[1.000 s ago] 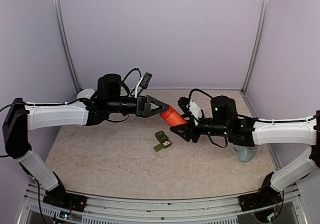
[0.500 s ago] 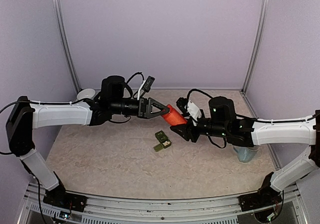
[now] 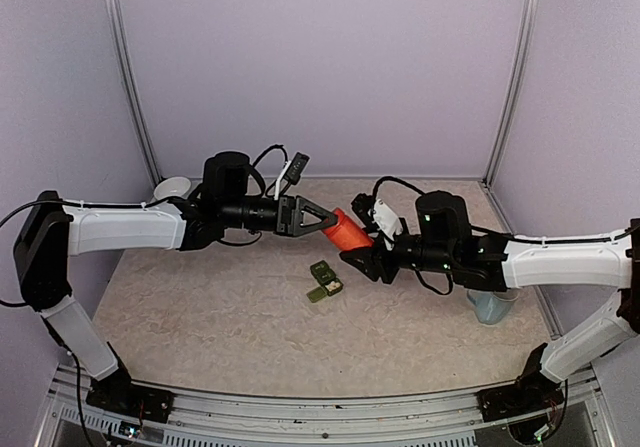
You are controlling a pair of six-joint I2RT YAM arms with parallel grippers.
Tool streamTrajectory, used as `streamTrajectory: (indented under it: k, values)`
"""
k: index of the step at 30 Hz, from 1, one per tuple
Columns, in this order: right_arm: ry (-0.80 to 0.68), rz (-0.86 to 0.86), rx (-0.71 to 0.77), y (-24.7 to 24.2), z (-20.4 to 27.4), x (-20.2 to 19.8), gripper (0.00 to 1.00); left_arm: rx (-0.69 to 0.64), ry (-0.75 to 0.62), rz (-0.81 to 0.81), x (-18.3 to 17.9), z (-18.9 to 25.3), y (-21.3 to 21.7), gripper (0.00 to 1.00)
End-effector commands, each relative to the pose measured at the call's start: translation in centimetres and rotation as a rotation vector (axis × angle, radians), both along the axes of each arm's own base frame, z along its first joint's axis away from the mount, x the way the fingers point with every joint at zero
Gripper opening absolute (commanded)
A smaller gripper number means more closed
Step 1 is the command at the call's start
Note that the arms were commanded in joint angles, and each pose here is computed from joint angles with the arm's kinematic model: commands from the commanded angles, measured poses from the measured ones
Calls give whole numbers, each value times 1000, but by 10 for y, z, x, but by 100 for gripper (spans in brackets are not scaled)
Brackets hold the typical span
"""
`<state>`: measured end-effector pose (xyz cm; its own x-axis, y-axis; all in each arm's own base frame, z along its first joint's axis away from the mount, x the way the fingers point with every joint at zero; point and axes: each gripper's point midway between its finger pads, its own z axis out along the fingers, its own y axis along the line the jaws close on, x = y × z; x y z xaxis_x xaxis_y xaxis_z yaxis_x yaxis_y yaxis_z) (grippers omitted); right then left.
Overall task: Sort the pills into containers
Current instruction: Screw the lid of the pill bottle onto the pill bottle, then pass from the right arm to the left
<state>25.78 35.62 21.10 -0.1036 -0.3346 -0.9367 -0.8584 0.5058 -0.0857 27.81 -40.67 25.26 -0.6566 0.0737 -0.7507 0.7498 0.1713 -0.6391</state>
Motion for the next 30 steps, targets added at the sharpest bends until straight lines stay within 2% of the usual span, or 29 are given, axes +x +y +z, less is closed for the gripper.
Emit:
streamTrajectory:
  k: [1,7,11,19,20,24,30]
  values:
    - [88,83,120,14,31,-11,46,-82,-119,-147,-32,22,-4,24]
    - [181,164,205,10,47,-22,46,-110,-185,-213,-52,30,-4,23]
    - [191,173,210,10,50,-22,48,-108,-179,-197,-49,30,-5,23]
    - [183,119,150,9,31,-10,73,-68,-100,2,-5,19,15,20]
    - [180,113,146,8,30,-8,81,-64,-96,28,1,19,19,20]
    - [157,75,123,4,26,-2,99,-36,-65,140,24,11,37,20]
    - [104,-40,86,-10,24,14,100,108,-57,380,66,-12,77,21]
